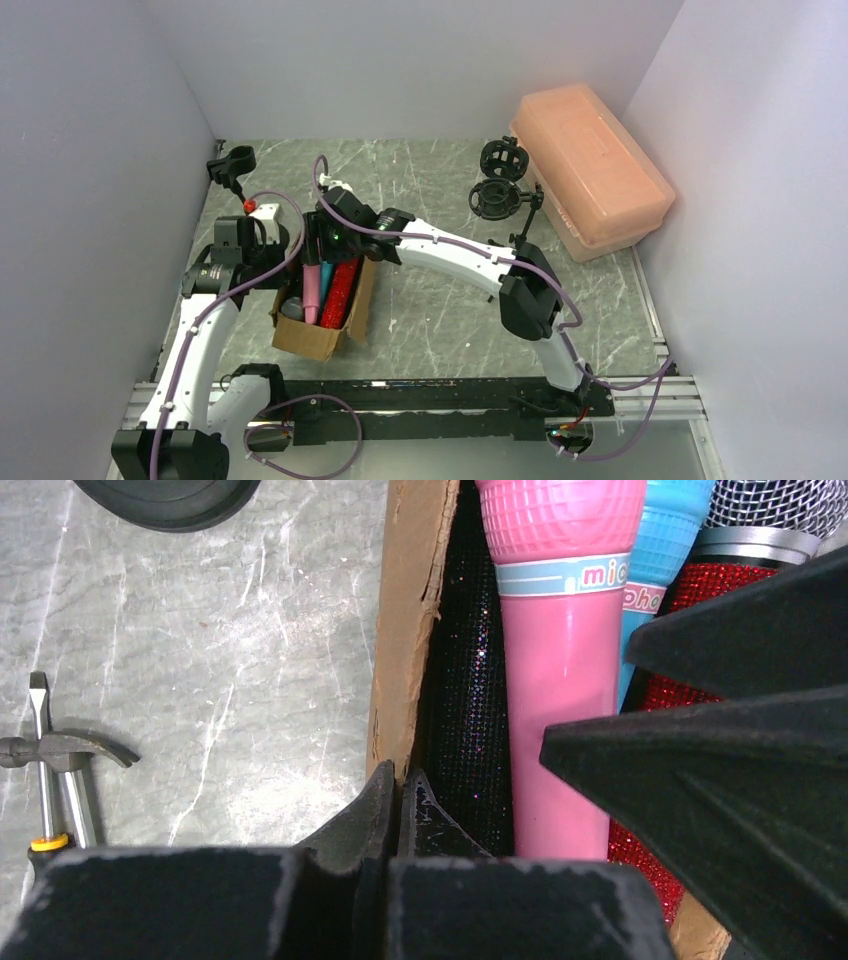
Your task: Attach the microphones to the stand
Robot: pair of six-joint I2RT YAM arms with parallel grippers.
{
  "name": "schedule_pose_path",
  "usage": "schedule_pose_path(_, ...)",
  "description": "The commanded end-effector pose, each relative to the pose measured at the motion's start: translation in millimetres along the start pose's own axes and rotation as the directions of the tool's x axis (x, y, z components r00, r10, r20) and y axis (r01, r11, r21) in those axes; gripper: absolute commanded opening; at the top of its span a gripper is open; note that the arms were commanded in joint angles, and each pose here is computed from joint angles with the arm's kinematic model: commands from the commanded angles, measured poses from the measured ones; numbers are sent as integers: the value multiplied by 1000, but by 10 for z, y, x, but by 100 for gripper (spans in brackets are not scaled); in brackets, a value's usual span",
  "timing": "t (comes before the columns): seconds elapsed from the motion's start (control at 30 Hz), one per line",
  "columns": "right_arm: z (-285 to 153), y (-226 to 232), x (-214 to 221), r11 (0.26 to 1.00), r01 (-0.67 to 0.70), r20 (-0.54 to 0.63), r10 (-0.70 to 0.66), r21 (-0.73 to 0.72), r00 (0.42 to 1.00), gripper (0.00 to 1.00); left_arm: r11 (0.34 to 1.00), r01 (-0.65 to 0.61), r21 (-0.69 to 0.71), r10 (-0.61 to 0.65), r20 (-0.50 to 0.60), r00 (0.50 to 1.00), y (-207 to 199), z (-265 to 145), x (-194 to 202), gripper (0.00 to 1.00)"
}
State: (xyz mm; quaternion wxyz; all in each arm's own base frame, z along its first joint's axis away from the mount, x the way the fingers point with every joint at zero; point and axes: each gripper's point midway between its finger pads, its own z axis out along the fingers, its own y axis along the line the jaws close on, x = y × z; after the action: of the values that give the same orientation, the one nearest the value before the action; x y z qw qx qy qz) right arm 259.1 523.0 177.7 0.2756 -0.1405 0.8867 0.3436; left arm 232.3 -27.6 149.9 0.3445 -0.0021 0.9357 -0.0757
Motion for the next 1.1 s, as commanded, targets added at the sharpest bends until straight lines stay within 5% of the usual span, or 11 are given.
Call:
schedule_pose_path(0.0,-18,276,-30,996,-38,-18,36,-85,999,60,997,71,3,-71,113,991,-41,-84,-301,0)
schedule_pose_path(0.47,312,264,175,996,-63,-105,57,-56,993,53,985,166,47,-172,215,961,-142,-330,-450,0)
schedule_pose_path(0.57,283,330,141,996,-57,-100,50,-75,994,42,984,172,37,-176,229,957,-121,-343,-463,0)
schedule_pose_path(0.73,-62,532,-238,988,-45,-7,45,-150,999,22,981,180,-69,-161,222,962,72,-294,-437,0)
schedule_pose_path(1.07,-930,424,-655,979,-43,102,64,-199,993,18,955,143,-261,-94,191,977,420,-276,-329,0)
